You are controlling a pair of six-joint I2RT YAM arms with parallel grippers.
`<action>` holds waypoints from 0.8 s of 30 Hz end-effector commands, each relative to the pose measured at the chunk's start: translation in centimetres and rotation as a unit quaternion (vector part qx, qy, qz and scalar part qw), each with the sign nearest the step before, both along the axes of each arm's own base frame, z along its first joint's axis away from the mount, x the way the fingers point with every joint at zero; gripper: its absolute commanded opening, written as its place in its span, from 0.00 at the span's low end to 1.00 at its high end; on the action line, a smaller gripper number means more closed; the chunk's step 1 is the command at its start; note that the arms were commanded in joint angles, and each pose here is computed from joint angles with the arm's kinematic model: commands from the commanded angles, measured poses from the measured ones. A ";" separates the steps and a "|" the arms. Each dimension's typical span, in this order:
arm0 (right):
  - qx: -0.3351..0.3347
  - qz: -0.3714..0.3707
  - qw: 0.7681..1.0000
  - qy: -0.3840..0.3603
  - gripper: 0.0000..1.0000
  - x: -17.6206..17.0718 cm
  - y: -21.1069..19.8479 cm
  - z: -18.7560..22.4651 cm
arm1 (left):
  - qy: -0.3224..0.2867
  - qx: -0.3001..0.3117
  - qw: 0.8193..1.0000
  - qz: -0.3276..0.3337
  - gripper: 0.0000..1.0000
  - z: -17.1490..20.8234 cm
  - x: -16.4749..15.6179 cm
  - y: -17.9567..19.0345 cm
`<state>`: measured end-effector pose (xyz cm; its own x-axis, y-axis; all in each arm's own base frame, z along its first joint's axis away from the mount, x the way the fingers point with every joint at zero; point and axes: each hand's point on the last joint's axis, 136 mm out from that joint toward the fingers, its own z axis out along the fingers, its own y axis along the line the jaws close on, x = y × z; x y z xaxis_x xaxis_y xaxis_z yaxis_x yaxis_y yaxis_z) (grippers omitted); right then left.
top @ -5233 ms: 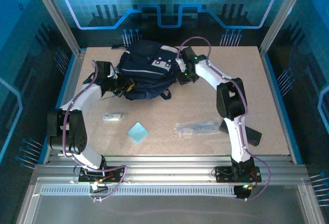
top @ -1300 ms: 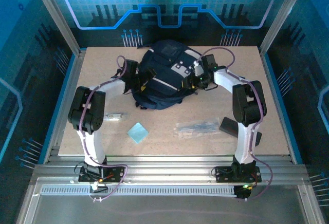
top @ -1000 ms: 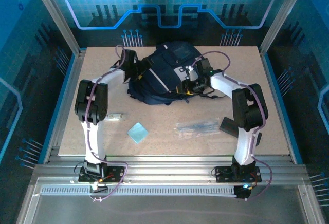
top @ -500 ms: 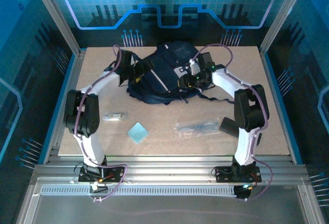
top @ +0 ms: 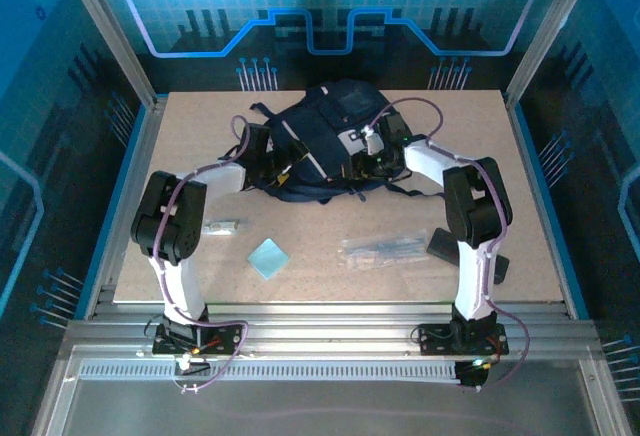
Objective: Pack the student bag
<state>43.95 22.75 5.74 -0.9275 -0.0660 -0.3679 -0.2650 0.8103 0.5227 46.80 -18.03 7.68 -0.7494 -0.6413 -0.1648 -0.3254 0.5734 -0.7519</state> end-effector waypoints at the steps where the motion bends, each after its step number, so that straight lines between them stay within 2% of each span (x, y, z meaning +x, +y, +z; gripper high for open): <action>1: 0.080 0.056 0.995 0.021 0.64 -4.0 4.8 3.3 | 0.041 -0.015 0.999 -0.005 0.91 -3.7 -0.9 -1.3; 9: 0.131 0.071 0.989 0.000 0.64 -5.6 5.8 8.8 | 0.029 -0.008 1.000 -0.003 0.91 -2.8 -0.6 -1.1; 12: 0.102 0.051 0.993 -0.001 0.63 -5.8 4.4 8.3 | 0.021 0.011 1.000 -0.015 0.91 -1.9 -0.2 -1.0; 16: 0.018 -0.036 0.999 -0.007 0.62 -4.6 -0.6 6.8 | 0.005 0.051 0.998 -0.037 0.91 0.1 -0.4 -0.6; 20: -0.083 -0.169 0.982 -0.010 0.62 -3.4 -8.2 5.0 | -0.005 0.122 0.989 -0.081 0.89 2.3 -2.3 -0.7; 24: -0.091 -0.254 0.963 0.017 0.62 -2.4 -13.2 3.1 | -0.012 0.190 0.973 -0.127 0.88 3.7 -5.1 -2.3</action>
<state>41.26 14.05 10.00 -0.9038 0.2113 -0.3722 0.0312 0.8999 0.4351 44.57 -19.84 9.69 -0.8306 -0.4591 -0.3153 -0.2018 0.7757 -0.5979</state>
